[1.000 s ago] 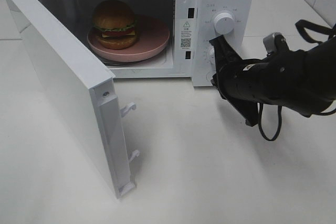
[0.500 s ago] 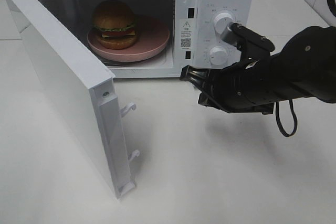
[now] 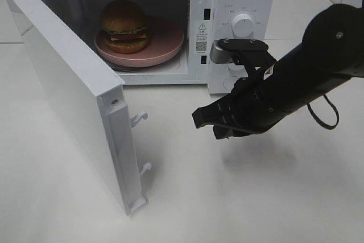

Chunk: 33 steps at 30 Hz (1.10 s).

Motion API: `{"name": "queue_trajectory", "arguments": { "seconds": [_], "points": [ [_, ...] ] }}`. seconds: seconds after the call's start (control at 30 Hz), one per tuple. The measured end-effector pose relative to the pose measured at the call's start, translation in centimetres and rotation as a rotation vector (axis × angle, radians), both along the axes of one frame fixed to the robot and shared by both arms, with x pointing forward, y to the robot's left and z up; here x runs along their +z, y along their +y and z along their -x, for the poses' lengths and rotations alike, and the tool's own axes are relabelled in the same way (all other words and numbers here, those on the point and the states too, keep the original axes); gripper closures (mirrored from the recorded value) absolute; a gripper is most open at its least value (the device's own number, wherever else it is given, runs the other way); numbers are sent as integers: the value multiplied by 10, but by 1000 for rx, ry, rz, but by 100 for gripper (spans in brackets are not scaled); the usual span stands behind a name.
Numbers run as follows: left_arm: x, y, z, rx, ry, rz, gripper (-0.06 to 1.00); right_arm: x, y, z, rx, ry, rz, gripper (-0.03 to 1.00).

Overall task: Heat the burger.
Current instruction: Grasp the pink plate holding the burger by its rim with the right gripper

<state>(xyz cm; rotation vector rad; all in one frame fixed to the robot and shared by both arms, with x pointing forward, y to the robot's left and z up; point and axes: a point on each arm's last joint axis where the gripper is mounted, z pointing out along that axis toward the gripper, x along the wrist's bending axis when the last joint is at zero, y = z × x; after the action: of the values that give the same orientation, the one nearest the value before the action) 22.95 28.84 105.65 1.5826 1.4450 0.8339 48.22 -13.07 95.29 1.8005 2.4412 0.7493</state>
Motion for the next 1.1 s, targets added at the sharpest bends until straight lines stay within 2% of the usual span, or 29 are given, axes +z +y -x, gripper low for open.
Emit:
{"name": "queue_trajectory", "arguments": {
  "seconds": [0.07,0.13,0.17,0.2,0.27,0.3,0.33,0.37,0.4,0.43,0.47,0.53,0.57,0.6,0.67,0.7,0.73,0.8,0.83,0.9,0.93,1.0,1.1],
  "points": [
    [0,0,0,0,0,0,-4,8,2,-2,100,2,53,95],
    [0,0,0,0,0,0,-4,10,2,-3,132,1,70,95],
    [0,0,0,0,0,0,-4,16,3,-4,213,-6,106,95],
    [0,0,0,0,0,0,-4,16,3,-4,213,-6,106,95],
    [0,0,0,0,0,0,-4,23,3,-5,340,-19,156,95],
    [0,0,0,0,0,0,-4,23,3,-5,340,-19,156,95],
    [0,0,0,0,0,0,-4,26,3,-5,433,-26,193,95],
    [0,0,0,0,0,0,-4,26,3,-5,433,-26,193,95],
    [0,0,0,0,0,0,-4,27,2,-5,490,-33,217,95],
    [0,0,0,0,0,0,-4,29,1,-5,601,-52,261,94],
    [0,0,0,0,0,0,-4,29,1,-5,601,-52,261,94],
    [0,0,0,0,0,0,-4,31,-2,-6,753,-97,331,94],
    [0,0,0,0,0,0,-4,31,-2,-6,753,-97,331,94],
    [0,0,0,0,0,0,-4,32,-4,-7,842,-130,375,93],
    [0,0,0,0,0,0,-4,32,-5,-7,889,-144,395,93],
    [0,0,0,0,0,0,-4,32,-6,-8,967,-170,425,92],
    [0,0,0,0,0,0,-4,32,-6,-8,967,-170,425,92],
    [0,0,0,0,0,0,-4,32,-7,-8,1092,-210,467,90],
    [0,0,0,0,0,0,-4,32,-7,-8,1092,-210,467,90],
    [0,0,0,0,0,0,-4,32,-8,-9,1205,-251,504,87],
    [0,0,0,0,0,0,-4,32,-8,-9,1205,-251,504,87],
    [0,0,0,0,0,0,-4,33,-8,-12,1305,-304,551,82],
    [0,0,0,0,0,0,-4,33,-8,-15,1355,-350,580,76]
  ]
}}
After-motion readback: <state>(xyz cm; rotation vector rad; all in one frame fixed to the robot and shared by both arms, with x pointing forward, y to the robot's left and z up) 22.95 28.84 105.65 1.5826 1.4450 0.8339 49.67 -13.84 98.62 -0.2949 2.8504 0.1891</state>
